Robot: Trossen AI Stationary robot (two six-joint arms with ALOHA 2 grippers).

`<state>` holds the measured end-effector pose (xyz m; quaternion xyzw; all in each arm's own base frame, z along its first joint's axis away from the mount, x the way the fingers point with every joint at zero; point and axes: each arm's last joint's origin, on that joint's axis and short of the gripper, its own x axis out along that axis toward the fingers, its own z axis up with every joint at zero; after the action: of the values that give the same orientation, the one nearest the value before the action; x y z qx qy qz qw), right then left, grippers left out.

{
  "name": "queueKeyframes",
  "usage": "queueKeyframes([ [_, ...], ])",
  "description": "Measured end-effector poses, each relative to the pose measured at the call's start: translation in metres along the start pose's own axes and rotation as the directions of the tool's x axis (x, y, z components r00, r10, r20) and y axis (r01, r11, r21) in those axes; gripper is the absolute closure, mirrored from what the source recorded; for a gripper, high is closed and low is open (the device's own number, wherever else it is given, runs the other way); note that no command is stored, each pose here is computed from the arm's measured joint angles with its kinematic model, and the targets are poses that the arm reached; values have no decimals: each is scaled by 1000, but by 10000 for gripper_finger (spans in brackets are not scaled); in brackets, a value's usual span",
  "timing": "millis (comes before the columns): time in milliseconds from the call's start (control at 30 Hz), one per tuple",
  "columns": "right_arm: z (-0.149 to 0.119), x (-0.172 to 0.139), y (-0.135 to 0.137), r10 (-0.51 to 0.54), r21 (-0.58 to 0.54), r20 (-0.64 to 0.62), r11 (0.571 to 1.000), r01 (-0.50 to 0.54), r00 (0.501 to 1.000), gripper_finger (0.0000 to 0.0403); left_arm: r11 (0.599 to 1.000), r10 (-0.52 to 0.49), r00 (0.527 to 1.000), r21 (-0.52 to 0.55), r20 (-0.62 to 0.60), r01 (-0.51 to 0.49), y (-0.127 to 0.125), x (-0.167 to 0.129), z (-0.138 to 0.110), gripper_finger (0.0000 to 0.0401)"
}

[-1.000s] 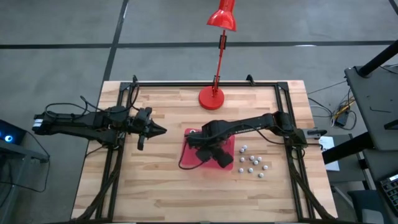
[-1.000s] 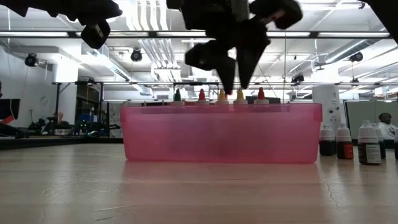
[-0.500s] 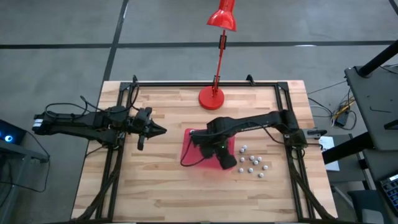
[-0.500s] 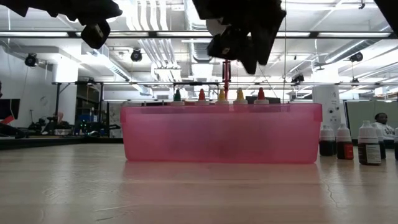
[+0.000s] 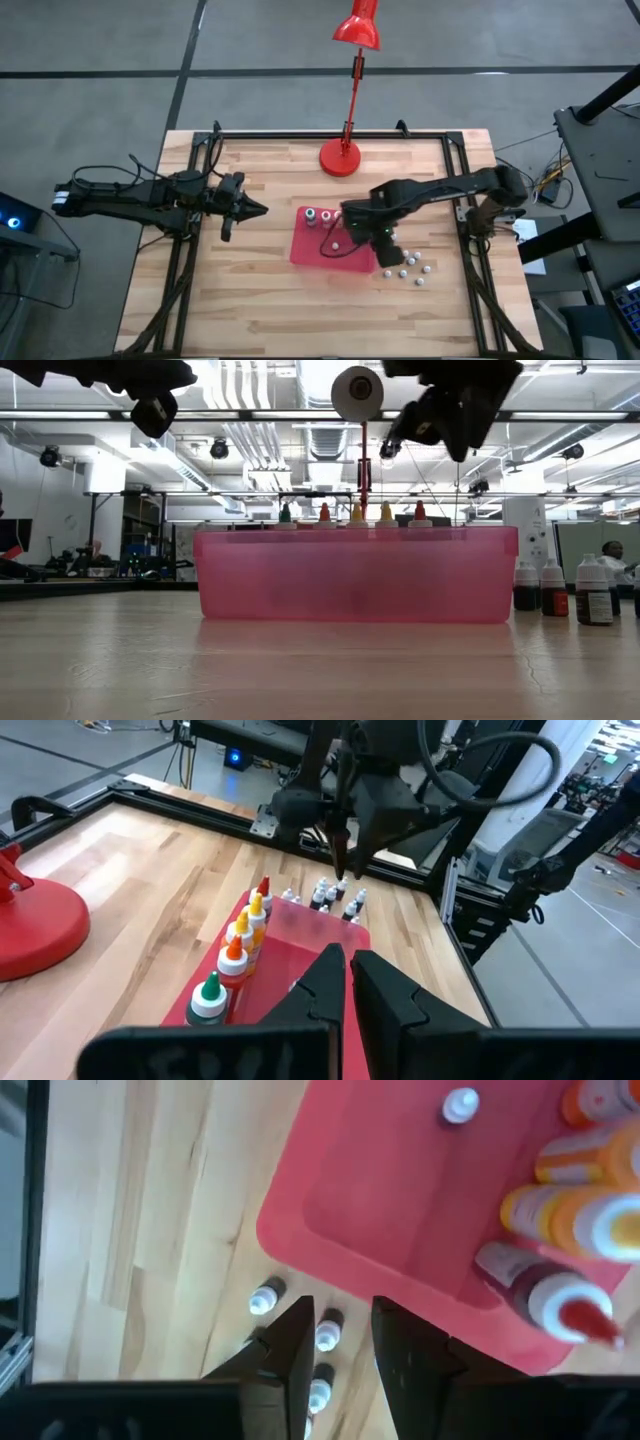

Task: Pick & Place food coloring
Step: Put the small black food coloring bottle into the red bin

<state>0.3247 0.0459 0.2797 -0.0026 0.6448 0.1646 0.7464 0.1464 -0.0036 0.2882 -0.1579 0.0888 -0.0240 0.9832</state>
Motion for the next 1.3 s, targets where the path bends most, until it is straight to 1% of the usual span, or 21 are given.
queueKeyframes([
  [100,-18,-1,0,-64,35,21,997,63,998,314,1000,0,1000,0,0,0,0,0,0,401],
  [233,-41,-3,1,-134,42,16,990,133,991,321,1000,1,1000,0,-2,-1,0,0,0,401],
  [400,-66,1,2,-136,25,-4,990,136,991,326,1000,2,1000,0,-2,-2,0,0,0,401],
  [533,-80,13,1,-134,29,-20,990,135,991,321,1000,3,1000,-1,-2,-3,0,0,0,401],
  [733,-90,36,-4,-143,75,-42,986,146,989,296,1000,2,1000,-7,-2,-2,0,0,0,401],
  [933,-96,48,-10,-172,74,-52,982,176,984,261,1000,3,1000,-10,-2,-3,0,0,0,401],
  [1000,-97,50,-13,-175,57,-49,982,177,983,253,1000,3,1000,-14,-2,-3,0,0,0,401],
  [1133,-101,56,-20,-171,37,-45,984,173,984,244,1000,3,1000,-21,-2,-3,0,0,0,401],
  [1233,-104,60,-25,-169,38,-61,984,172,984,241,999,3,1000,-37,-2,-3,0,0,0,401],
  [1300,-104,61,-28,-173,45,-45,983,175,984,241,999,3,1000,-38,-2,-3,0,0,0,401],
])
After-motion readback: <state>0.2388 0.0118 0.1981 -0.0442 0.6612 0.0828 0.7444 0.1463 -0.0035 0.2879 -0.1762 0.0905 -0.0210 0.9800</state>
